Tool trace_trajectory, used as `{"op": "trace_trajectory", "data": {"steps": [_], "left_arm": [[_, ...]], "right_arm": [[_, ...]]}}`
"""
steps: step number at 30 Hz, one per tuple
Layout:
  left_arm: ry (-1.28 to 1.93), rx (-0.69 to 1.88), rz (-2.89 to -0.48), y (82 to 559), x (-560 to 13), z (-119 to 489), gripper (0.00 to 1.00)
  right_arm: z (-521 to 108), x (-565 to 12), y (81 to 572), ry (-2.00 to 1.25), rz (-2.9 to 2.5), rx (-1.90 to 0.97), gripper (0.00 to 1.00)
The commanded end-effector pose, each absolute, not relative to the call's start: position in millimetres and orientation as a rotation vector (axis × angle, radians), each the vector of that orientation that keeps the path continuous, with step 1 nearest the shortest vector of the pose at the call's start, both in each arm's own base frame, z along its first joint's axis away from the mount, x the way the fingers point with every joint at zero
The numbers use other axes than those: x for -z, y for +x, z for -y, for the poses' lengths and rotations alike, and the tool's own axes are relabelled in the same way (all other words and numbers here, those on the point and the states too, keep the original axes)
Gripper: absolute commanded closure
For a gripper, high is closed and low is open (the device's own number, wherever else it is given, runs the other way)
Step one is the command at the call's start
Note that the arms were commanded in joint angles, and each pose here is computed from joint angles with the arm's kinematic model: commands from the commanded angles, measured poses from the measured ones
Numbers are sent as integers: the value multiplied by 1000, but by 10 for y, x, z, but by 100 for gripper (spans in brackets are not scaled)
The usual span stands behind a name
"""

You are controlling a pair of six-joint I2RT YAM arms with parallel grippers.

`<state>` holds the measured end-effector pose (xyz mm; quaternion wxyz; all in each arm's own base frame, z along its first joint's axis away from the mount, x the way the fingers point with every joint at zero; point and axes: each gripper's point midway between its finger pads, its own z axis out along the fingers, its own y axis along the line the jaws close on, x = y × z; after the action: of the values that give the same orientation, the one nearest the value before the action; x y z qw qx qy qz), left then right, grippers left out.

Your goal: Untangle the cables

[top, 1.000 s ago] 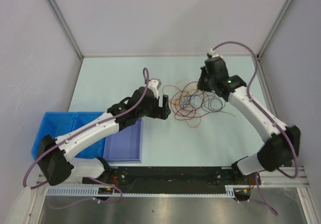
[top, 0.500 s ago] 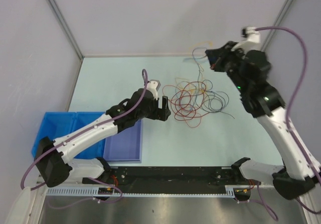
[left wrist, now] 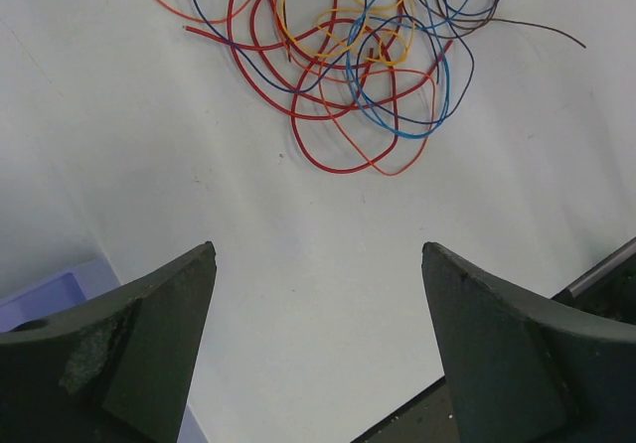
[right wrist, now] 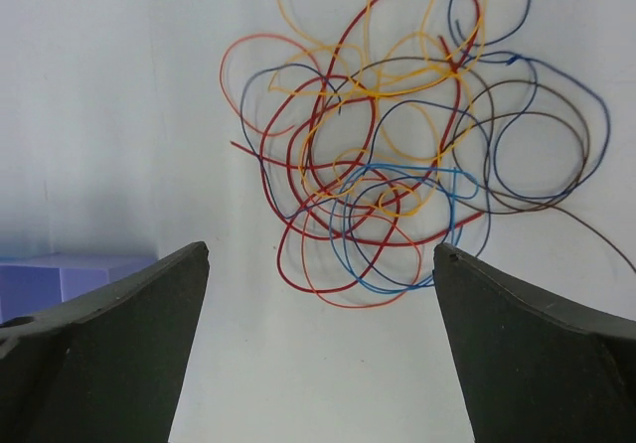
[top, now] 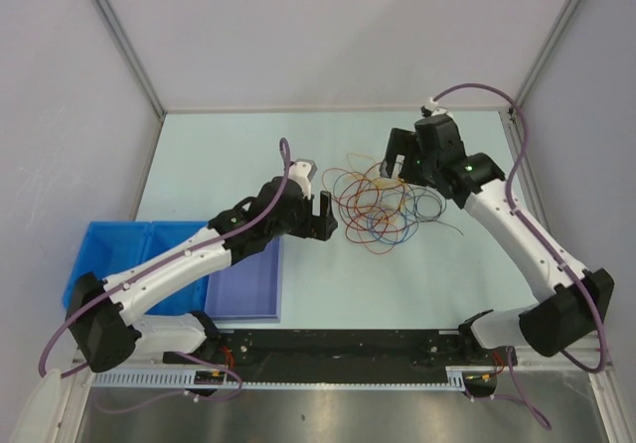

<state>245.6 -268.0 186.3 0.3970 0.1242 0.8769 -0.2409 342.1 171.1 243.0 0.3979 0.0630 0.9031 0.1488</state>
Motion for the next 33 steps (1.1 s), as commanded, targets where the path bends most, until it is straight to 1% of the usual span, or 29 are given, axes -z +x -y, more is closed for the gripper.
{"op": "trace_trajectory", "data": {"steps": [1, 8, 12, 19, 22, 24, 27, 28, 30, 32, 33], "left_arm": [[306, 628, -2189, 2573, -1940, 2825, 10], [297, 622, -2215, 2806, -1845, 3097, 11], [315, 631, -2231, 2838, -1796, 3183, 12], [343, 567, -2260, 2739, -1657, 3001, 12], [343, 551, -2264, 2680, -1620, 2909, 12], [342, 551, -2260, 2647, -1625, 2873, 12], [340, 549, -2262, 2624, -1629, 2838, 12], [340, 549, -2262, 2621, -1629, 2835, 12], [343, 549, -2263, 2610, -1631, 2826, 12], [347, 548, -2264, 2594, -1624, 2816, 12], [346, 546, -2265, 2596, -1618, 2810, 12]], "right_arm": [[-1498, -2708, 3343, 227, -2217, -325, 0], [-1384, -2307, 3256, 287, -2288, -257, 0], [-1297, -1980, 3360, 281, -2324, -226, 0], [-1100, -1395, 3571, 243, -2453, -83, 3], [-1122, -1144, 3650, 205, -2507, -73, 4], [-1129, -1075, 3713, 184, -2505, -61, 4], [-1085, -957, 3795, 188, -2510, -36, 8], [-1068, -937, 3816, 197, -2509, -31, 14], [-1023, -895, 3863, 210, -2504, -17, 20], [-1025, -867, 3915, 198, -2496, -14, 29], [-1017, -862, 3930, 197, -2492, -10, 32]]}}
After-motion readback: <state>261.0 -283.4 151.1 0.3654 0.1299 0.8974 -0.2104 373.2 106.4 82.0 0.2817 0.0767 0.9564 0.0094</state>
